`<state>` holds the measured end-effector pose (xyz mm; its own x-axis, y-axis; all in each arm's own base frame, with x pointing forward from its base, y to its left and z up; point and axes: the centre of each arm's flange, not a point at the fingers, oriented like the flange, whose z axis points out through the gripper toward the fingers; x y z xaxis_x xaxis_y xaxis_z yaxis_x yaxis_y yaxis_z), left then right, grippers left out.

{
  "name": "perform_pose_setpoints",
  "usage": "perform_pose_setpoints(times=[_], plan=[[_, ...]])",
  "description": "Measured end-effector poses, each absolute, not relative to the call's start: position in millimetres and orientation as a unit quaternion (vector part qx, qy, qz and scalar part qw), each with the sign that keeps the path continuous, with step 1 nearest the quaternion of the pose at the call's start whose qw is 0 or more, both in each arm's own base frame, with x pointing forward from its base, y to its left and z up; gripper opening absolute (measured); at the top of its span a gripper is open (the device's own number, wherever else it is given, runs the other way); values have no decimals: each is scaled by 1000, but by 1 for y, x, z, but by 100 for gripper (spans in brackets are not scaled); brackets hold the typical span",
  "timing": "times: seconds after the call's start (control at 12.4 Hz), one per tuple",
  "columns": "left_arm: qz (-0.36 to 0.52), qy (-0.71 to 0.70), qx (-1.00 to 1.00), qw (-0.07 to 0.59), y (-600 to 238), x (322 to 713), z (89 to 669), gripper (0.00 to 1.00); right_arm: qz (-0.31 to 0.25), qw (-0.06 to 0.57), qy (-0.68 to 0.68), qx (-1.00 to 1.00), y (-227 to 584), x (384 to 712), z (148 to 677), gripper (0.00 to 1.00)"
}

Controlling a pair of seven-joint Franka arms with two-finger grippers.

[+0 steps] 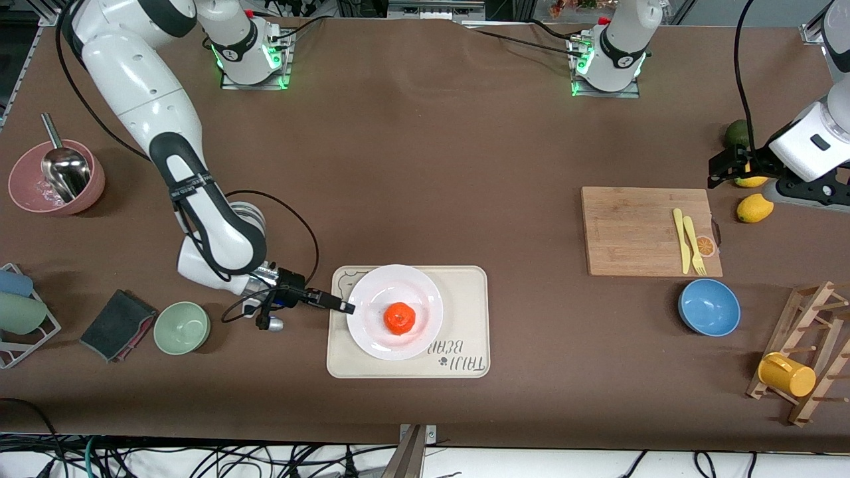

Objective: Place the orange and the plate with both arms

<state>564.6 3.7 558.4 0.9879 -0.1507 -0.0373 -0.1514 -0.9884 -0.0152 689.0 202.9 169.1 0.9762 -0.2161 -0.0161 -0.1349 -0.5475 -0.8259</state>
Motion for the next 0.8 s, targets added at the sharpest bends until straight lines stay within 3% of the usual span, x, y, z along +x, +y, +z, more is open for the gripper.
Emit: perform_pose_setpoints(times=[0.24,0.48,0.8], plan=[[18,76,-997,9,4,565,558,100,-2,443,22,-896,161,683,220,99],[18,76,-997,9,4,565,557,100,45,361,-43,-930,92,658,300,100],[17,76,-997,9,4,566,557,100,83,179,-88,-976,30,605,426,100]])
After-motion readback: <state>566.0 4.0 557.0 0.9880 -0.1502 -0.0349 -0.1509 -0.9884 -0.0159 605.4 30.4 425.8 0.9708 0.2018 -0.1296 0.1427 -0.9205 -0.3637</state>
